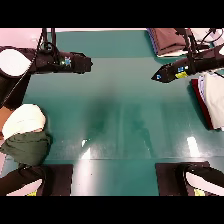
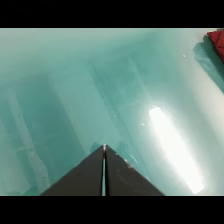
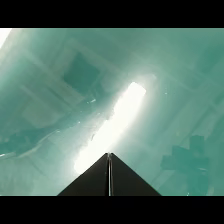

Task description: Fold the shirts.

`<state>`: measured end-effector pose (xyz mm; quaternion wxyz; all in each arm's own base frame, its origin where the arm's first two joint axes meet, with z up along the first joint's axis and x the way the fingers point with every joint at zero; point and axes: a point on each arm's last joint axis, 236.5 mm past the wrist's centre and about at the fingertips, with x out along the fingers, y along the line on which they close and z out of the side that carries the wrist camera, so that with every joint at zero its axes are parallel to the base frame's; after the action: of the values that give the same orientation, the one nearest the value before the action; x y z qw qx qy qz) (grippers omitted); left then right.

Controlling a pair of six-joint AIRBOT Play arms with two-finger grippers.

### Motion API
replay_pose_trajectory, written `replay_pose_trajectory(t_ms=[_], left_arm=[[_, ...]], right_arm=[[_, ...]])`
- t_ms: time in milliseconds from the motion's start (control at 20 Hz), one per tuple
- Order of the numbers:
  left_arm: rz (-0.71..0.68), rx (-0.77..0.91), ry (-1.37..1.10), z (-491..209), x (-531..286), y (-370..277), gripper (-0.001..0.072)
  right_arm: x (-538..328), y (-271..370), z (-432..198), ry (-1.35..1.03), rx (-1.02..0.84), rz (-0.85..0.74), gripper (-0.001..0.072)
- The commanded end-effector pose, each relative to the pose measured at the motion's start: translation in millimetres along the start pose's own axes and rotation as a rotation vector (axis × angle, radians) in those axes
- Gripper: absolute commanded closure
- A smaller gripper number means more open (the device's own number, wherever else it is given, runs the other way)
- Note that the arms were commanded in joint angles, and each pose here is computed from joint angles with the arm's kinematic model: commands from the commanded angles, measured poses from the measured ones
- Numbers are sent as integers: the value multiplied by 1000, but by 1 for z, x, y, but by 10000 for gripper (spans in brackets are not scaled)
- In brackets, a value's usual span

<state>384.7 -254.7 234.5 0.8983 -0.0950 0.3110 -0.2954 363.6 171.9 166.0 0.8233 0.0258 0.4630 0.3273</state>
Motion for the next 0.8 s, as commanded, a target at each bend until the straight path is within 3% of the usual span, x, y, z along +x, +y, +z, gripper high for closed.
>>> replay_pose_trajectory(t_ms=[0,650,750], left_arm=[[0,0,0,0,0,0,685],[-2,-2,-41,10,-1,0,686],[133,81,3,7,-18,34,686]], right_arm=[[0,1,0,0,-2,2,698],[0,3,-7,31,1,12,699],[0,4,-9,39,1,14,699]])
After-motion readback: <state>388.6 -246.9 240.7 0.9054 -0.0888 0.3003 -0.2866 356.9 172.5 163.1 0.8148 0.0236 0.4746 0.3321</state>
